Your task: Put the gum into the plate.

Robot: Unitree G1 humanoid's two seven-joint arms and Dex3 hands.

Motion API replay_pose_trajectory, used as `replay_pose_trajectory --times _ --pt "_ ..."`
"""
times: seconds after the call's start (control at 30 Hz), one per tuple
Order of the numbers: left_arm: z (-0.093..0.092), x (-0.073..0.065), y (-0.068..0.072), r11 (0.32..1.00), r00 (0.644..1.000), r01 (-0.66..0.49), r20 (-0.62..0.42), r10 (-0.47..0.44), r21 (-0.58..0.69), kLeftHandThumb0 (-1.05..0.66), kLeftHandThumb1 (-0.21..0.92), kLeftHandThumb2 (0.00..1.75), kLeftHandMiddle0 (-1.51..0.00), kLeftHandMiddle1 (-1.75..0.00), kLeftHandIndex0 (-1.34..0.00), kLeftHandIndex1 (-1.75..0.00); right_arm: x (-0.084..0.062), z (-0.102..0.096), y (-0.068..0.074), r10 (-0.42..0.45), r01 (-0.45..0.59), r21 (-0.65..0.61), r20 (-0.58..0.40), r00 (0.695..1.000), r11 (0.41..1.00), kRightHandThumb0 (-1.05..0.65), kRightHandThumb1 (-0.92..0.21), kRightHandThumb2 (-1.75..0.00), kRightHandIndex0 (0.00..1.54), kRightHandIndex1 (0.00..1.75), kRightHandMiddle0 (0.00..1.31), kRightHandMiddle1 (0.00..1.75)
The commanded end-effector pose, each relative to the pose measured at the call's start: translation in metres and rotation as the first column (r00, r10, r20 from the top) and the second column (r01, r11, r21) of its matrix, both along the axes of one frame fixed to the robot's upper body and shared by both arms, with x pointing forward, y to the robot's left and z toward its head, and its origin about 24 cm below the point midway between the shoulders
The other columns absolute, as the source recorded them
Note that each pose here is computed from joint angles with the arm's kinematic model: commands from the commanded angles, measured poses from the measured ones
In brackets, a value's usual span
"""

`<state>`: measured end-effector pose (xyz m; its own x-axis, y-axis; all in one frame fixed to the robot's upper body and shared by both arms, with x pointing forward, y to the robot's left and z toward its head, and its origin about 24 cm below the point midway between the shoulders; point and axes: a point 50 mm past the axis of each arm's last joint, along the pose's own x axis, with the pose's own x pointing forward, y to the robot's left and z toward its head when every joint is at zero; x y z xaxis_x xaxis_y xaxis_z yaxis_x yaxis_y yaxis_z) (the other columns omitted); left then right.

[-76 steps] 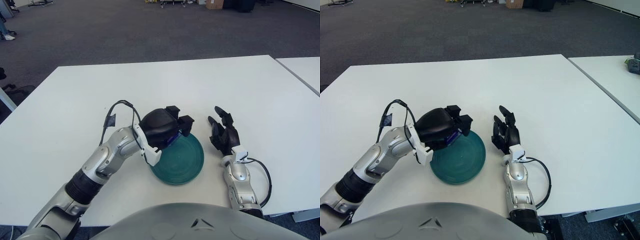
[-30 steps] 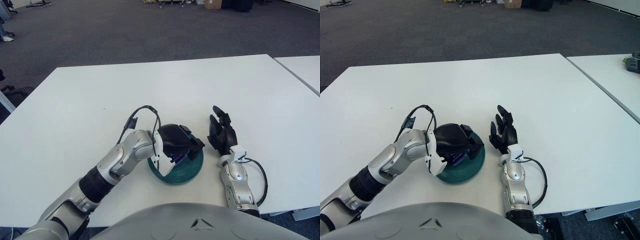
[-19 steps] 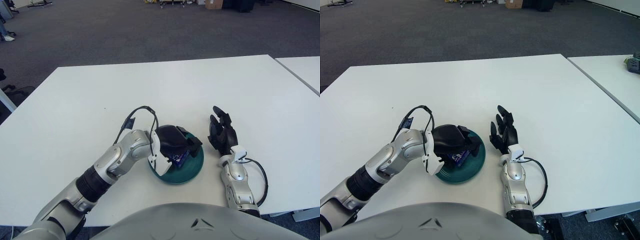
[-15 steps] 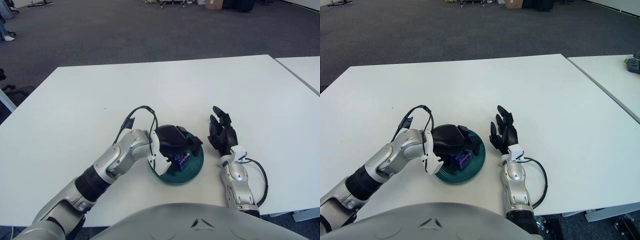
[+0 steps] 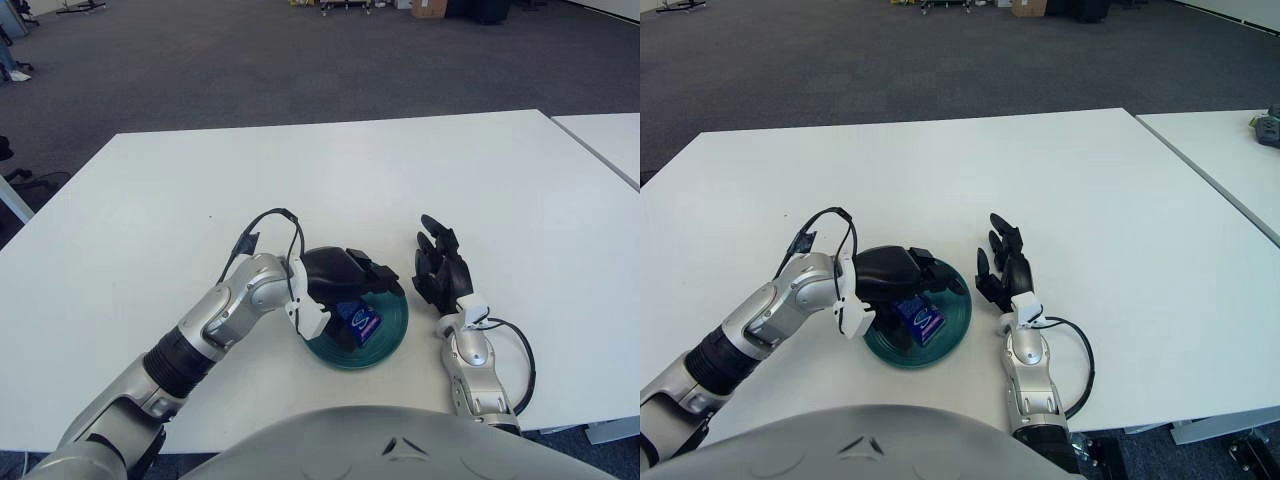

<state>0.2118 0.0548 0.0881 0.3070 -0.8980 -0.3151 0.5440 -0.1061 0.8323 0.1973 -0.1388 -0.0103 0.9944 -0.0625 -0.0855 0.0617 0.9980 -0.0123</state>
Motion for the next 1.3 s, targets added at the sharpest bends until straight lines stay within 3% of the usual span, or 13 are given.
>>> replay_pose_trajectory --times 0.0,0.2,0.37,0.4,0.5,0.53,0.7,0.83,0.93,1.03,1.27 --pt "0.001 0.004 0.011 0.996 0.995 -0.084 -0.057 0.081 -0.044 -1.05 0.92 0.23 -0.19 -0.19 0.0 -0.31 -0.026 -0.035 -0.003 -0.012 0.014 0.009 -0.211 0.977 1.0 -0.71 -0.92 -0.74 0.26 0.01 0.0 0.48" --pt "-0.007 0.005 0.039 0.95 0.943 -0.294 -0.194 0.27 -0.108 -1.05 0.92 0.25 -0.04 -0.03 0.0 -0.05 -0.026 -0.035 -0.004 -0.012 0.026 0.065 -0.213 0.977 0.998 -0.68 -0.92 -0.75 0.28 0.02 0.0 0.48" --pt "-0.013 0.001 0.053 0.851 0.849 -0.489 -0.328 0.414 -0.192 -1.05 0.92 0.25 0.0 0.0 0.0 -0.01 -0.028 -0.036 -0.004 -0.019 0.035 0.072 -0.218 0.976 0.997 -0.71 -0.92 -0.75 0.31 0.03 0.0 0.47" --pt "-0.016 -0.001 0.055 0.806 0.817 -0.547 -0.352 0.456 -0.225 -1.05 0.92 0.25 0.0 0.0 0.0 0.0 -0.028 -0.036 -0.004 -0.018 0.035 0.073 -0.22 0.975 0.997 -0.71 -0.92 -0.75 0.32 0.03 0.0 0.47" --pt "-0.042 -0.004 0.062 0.492 0.611 -0.788 -0.568 0.551 -0.37 -1.05 0.92 0.36 0.0 0.0 0.0 0.0 -0.029 -0.036 -0.004 -0.016 0.038 0.095 -0.23 0.973 0.995 -0.75 -0.92 -0.75 0.35 0.04 0.0 0.47" --pt "-0.044 -0.005 0.063 0.411 0.568 -0.822 -0.618 0.544 -0.393 -1.05 0.92 0.42 0.0 0.0 0.0 0.0 -0.029 -0.036 -0.004 -0.016 0.04 0.101 -0.232 0.973 0.994 -0.75 -0.92 -0.74 0.36 0.05 0.0 0.47" --pt "-0.047 -0.01 0.064 0.084 0.415 -0.903 -0.807 0.42 -0.421 -1.05 0.92 0.61 0.0 0.0 0.0 0.0 -0.028 -0.035 -0.005 -0.014 0.042 0.114 -0.232 0.973 0.993 -0.77 -0.92 -0.75 0.41 0.06 0.0 0.49" --pt "-0.054 -0.022 0.071 -0.101 0.3 -0.929 -0.884 0.357 -0.356 -1.05 0.92 0.76 0.0 0.0 -0.01 0.0 -0.029 -0.034 -0.005 -0.003 0.024 0.094 -0.223 0.975 0.995 -0.77 -0.92 -0.78 0.43 0.06 0.0 0.52" --pt "-0.058 -0.027 0.076 -0.165 0.241 -0.934 -0.901 0.361 -0.316 -1.05 0.92 0.82 0.0 0.0 -0.01 -0.01 -0.03 -0.033 -0.006 0.005 0.01 0.069 -0.217 0.976 0.998 -0.77 -0.92 -0.8 0.42 0.05 0.0 0.53" --pt "-0.059 -0.028 0.077 -0.189 0.21 -0.936 -0.903 0.376 -0.296 -1.05 0.92 0.86 0.0 0.0 -0.01 -0.01 -0.03 -0.033 -0.006 0.009 0.003 0.055 -0.215 0.977 0.998 -0.76 -0.92 -0.81 0.41 0.04 0.0 0.52" --pt "-0.065 -0.032 0.082 -0.187 0.171 -0.946 -0.895 0.412 -0.267 -1.05 0.92 0.94 0.0 0.0 0.0 0.0 -0.03 -0.032 -0.006 0.011 0.004 0.07 -0.214 0.977 0.998 -0.76 -0.92 -0.82 0.38 0.02 0.0 0.51"
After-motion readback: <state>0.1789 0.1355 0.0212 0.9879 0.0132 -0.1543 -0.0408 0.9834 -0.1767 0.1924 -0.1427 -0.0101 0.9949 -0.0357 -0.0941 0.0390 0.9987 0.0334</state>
